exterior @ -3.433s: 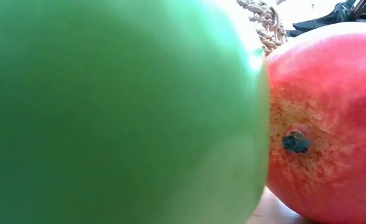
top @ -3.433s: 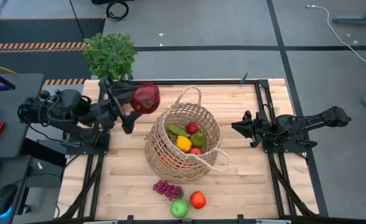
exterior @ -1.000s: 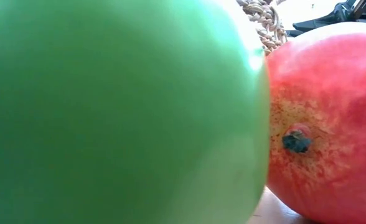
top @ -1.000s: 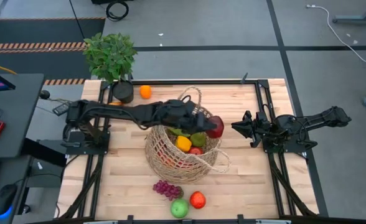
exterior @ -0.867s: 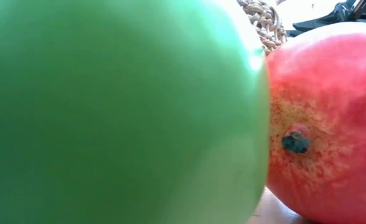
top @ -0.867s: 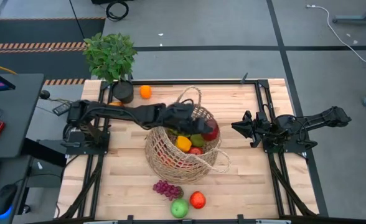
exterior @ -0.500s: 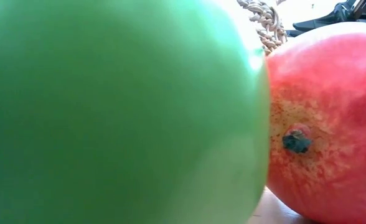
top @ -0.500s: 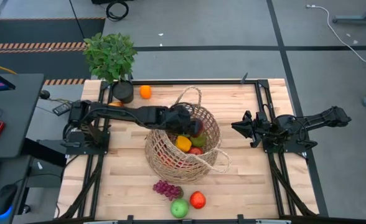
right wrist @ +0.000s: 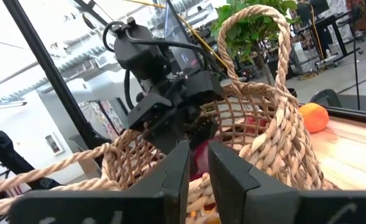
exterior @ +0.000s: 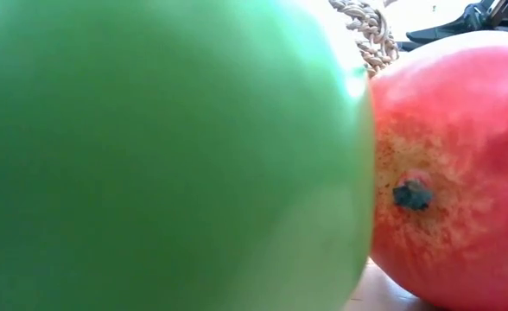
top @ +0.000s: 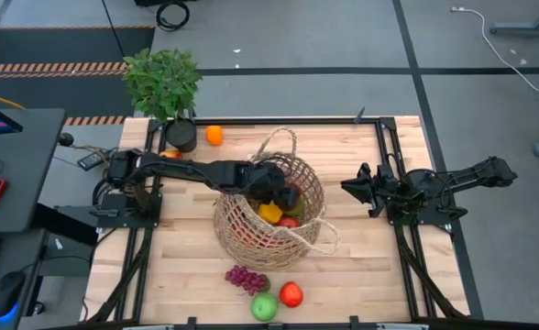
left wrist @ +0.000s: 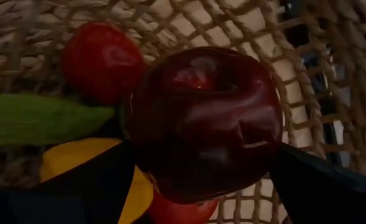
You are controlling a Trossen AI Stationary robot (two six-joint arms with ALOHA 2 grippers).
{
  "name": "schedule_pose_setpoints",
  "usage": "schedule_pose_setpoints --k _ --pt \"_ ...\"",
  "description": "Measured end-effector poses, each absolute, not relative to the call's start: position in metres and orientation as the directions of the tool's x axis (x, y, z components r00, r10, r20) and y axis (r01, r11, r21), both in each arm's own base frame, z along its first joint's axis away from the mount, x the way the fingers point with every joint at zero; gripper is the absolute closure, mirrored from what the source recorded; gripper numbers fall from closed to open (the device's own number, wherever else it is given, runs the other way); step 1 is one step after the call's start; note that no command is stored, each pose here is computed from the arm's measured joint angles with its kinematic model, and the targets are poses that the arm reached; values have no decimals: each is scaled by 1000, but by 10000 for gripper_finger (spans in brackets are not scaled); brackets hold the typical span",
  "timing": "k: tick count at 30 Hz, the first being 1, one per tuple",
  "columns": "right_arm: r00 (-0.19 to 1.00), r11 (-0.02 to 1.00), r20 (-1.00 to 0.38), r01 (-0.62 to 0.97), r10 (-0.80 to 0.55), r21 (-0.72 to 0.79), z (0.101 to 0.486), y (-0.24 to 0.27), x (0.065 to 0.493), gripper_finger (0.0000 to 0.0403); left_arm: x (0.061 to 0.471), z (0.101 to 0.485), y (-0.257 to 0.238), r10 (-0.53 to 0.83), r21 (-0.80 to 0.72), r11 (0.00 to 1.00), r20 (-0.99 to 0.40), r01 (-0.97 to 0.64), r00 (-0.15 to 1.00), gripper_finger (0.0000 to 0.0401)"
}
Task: Build produce basket
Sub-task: Put the apple into the basket
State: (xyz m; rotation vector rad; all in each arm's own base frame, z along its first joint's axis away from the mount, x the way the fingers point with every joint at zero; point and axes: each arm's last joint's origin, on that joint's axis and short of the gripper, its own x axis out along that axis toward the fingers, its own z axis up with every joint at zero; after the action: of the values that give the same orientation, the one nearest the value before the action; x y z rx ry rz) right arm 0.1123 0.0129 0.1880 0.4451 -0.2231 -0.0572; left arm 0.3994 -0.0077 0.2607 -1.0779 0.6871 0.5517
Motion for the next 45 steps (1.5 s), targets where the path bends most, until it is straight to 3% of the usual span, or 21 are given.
schedule_pose_setpoints --k 5,10,23,26,32,37,40,45 --pt "974 901 202 6 -104 433 188 13 112 338 401 262 -8 71 -600 438 -719 -670 691 44" --pt "974 901 202 6 -104 433 188 13 112 338 401 262 -7 91 -588 451 -718 -672 690 8" --pt "973 901 204 5 -104 434 188 13 112 338 400 293 2 93 -662 527 -579 -533 810 3" --pt "974 901 204 5 -103 433 188 13 112 338 399 307 3 94 -674 581 -502 -457 860 3" --pt "974 901 202 6 -104 433 188 13 112 338 396 355 -2 29 -693 706 -180 -148 983 3" --pt "974 901 202 6 -104 433 188 13 112 338 369 394 2 28 -642 765 -60 -60 998 3" --pt "974 901 201 6 -104 433 188 13 112 338 344 415 3 80 -572 815 -45 -92 996 3" --pt "974 901 202 6 -104 433 188 13 112 338 297 426 1 276 -425 839 -204 -339 939 3"
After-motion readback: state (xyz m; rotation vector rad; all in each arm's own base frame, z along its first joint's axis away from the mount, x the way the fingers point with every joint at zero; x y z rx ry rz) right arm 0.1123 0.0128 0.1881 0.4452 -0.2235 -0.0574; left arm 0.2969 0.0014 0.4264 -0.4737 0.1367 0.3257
